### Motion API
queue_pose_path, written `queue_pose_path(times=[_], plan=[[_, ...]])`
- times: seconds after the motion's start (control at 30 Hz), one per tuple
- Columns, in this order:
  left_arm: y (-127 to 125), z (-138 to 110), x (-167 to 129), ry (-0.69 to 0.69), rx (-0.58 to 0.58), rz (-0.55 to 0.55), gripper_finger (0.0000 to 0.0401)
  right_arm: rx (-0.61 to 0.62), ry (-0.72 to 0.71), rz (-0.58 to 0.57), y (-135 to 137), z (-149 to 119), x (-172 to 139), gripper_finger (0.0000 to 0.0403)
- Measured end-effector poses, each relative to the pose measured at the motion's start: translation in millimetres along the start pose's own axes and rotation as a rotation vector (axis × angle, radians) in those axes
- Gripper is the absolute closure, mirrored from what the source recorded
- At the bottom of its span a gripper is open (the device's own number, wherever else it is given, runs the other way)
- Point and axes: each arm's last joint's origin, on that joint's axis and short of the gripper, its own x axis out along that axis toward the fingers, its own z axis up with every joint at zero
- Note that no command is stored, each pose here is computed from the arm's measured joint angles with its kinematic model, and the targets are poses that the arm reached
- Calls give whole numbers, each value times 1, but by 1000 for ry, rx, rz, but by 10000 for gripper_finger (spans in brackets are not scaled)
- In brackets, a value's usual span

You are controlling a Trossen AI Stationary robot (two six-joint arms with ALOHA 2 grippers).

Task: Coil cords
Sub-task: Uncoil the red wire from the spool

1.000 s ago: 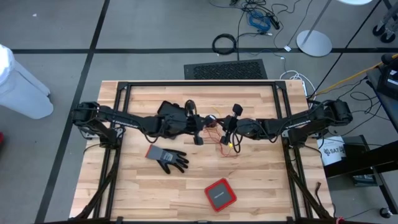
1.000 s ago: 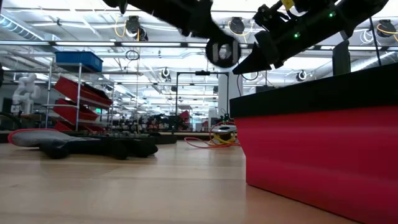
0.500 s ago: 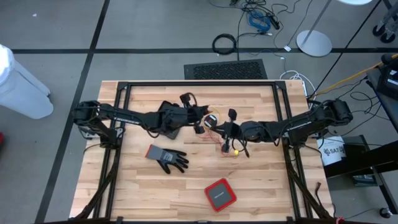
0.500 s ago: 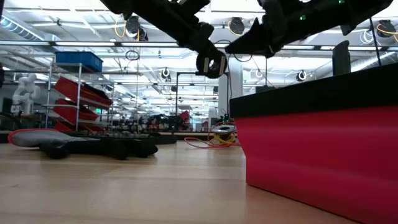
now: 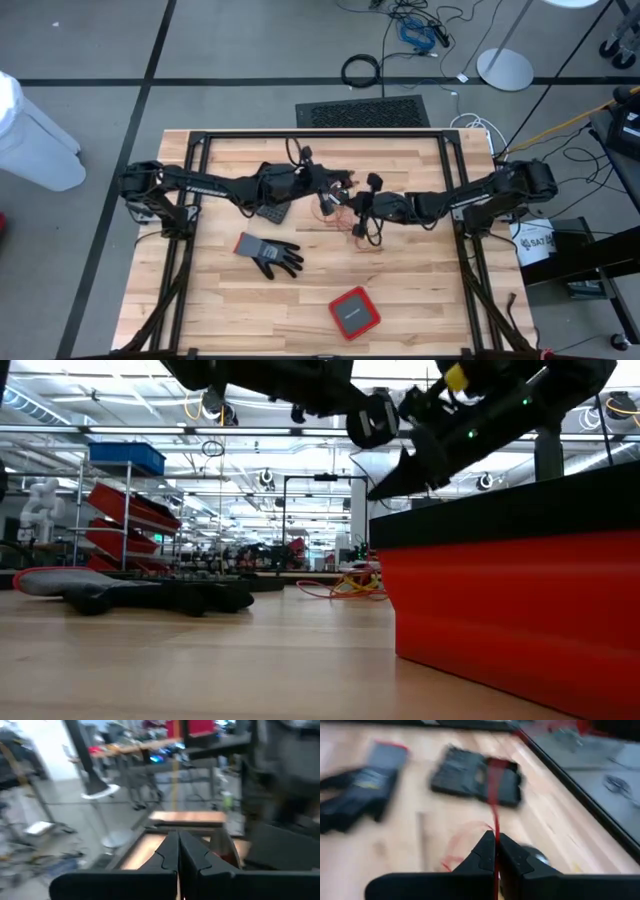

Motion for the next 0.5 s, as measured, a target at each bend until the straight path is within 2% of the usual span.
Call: queue_pose_path(times=[0.1, 0.27, 0.5], plan=[[-2, -8, -2, 99, 31, -74, 401, 3, 36, -63, -10, 1, -6, 403], [-1, -18, -11, 257, 146, -107, 401, 7, 63, -140, -22, 5, -21, 403], [0, -27, -22, 438, 370, 17, 401, 19, -10, -106, -22, 17, -41, 403]])
